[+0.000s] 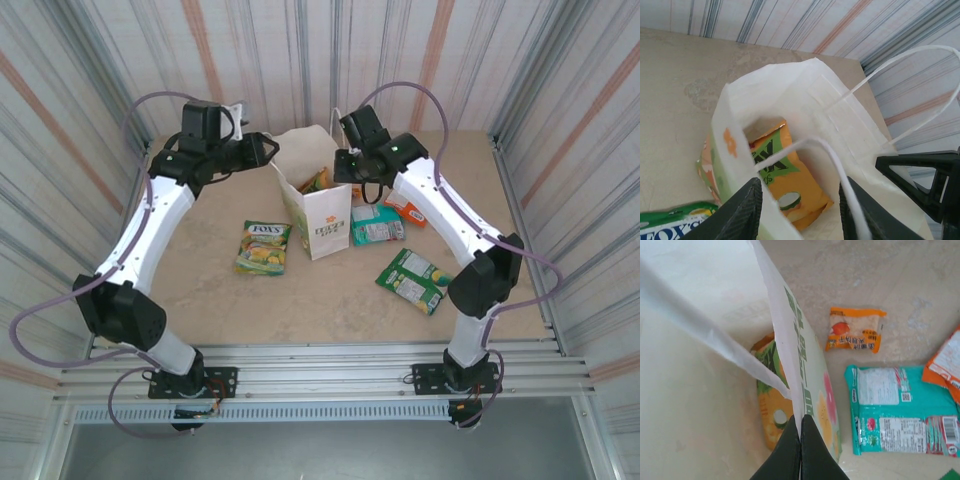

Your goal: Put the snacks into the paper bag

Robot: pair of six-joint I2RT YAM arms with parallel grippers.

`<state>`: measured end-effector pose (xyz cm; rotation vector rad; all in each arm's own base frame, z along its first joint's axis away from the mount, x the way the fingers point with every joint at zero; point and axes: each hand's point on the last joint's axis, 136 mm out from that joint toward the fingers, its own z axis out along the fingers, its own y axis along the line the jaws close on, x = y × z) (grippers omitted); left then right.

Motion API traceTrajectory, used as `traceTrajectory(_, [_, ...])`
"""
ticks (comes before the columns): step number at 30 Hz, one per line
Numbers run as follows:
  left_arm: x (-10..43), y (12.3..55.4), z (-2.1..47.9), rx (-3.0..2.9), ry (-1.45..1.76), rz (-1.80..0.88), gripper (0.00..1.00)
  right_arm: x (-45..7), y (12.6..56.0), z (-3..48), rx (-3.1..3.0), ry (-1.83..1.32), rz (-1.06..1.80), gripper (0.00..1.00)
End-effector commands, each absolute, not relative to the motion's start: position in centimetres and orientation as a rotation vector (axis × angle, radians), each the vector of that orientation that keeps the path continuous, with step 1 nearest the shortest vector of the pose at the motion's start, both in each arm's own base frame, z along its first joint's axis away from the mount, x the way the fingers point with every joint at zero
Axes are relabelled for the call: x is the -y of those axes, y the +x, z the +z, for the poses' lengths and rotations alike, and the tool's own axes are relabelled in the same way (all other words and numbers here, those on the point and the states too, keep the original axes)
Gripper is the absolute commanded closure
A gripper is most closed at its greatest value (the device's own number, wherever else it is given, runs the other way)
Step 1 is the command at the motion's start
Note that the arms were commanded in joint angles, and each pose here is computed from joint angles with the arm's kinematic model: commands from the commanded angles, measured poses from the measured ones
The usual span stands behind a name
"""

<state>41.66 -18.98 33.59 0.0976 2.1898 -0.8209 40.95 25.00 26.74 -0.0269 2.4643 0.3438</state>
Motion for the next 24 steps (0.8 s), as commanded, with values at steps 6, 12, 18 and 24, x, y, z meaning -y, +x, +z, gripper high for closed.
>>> traceTrajectory(6, [18.2, 38.9, 34.4, -2.186, 0.121, -0.798, 0.53, -25.2, 38.4, 27.5, -2.423, 0.133, 0.391, 1.00])
traceTrajectory(12, [17.6, 37.8, 34.3, -2.202, 0.112, -0.778, 0.51, -26.0, 37.6, 28.0, -2.406, 0.143, 0.432, 0.95])
traceTrajectory(18, [16.8, 36.3, 34.1, -2.222, 0.099, -0.753, 0.47, -25.3, 36.9, 29.7, -2.371, 0.141, 0.442, 0.61])
traceTrajectory(24, [15.3, 34.2, 33.8, -2.249, 0.061, -0.764, 0.44, -25.3, 35.6, 31.8, -2.336, 0.056, 0.512, 0.52])
